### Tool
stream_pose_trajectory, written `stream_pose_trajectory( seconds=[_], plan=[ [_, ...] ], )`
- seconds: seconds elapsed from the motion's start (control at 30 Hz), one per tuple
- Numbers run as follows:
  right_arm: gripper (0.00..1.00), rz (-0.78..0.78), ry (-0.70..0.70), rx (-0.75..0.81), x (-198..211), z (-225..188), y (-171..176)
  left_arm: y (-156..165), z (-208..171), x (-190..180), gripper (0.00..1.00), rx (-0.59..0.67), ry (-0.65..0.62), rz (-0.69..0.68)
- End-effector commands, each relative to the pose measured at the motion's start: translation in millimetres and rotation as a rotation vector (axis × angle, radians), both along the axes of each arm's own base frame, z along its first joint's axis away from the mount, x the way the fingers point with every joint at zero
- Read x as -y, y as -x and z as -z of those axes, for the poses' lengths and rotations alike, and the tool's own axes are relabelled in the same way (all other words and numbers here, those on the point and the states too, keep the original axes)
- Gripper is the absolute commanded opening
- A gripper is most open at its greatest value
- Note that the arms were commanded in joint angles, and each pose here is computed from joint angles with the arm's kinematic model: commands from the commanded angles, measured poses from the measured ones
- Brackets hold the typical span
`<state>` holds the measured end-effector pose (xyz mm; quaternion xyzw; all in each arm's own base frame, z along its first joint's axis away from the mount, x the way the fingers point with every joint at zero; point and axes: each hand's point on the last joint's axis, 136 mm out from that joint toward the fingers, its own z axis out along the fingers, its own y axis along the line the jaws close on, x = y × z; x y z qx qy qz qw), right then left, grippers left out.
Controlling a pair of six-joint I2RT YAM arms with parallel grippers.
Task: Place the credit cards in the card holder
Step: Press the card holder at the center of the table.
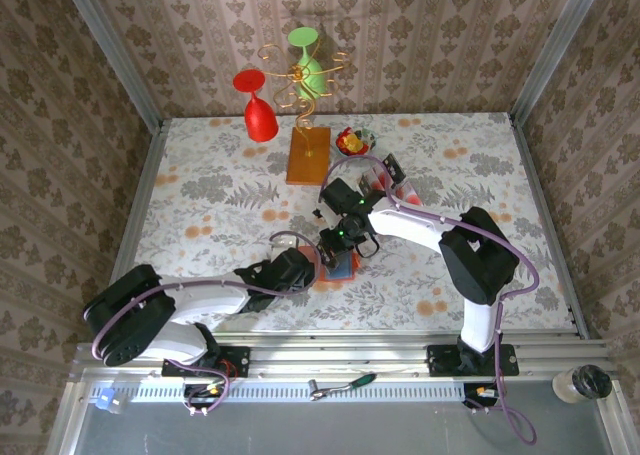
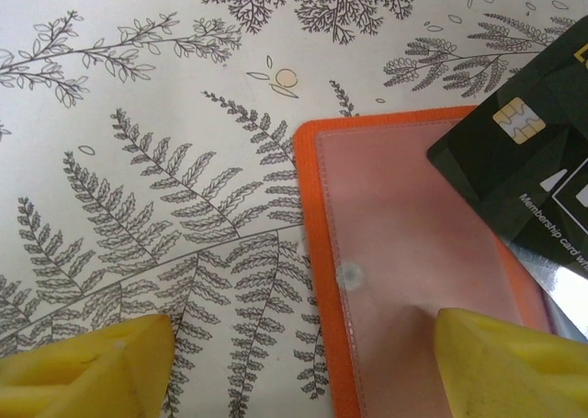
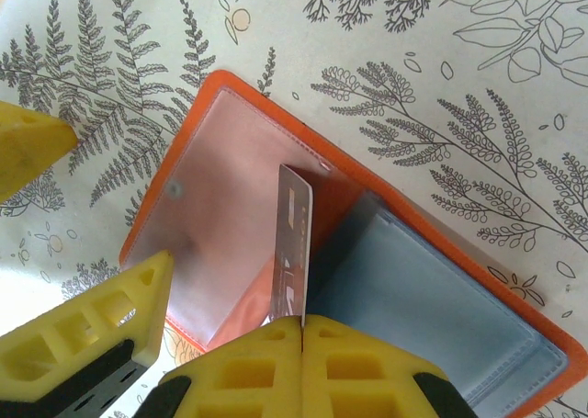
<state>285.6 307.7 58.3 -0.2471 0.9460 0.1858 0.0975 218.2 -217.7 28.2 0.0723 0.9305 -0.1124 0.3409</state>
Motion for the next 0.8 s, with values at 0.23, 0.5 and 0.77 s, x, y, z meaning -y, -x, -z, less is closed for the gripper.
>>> stream_pose_trajectory(
  seconds=[0.23,0.5,0.77],
  plan=[
    [0.00,-0.013,0.030,-0.012,5.3,4.0,7.6,-3.1,9.1,-15.7,0.71,-0.023,-0.112,-0.035],
    [0.00,-0.010,-0.017,-0.001,-0.6,-13.0,6.8,1.4,16.4,-20.4,0.70,-0.041,-0.129,-0.041],
    [0.00,0.125,-0.252,0.043,-11.4,-58.5,-0.4,3.9,17.3,-19.1,0.70,-0.041,-0.126,-0.035]
  ],
)
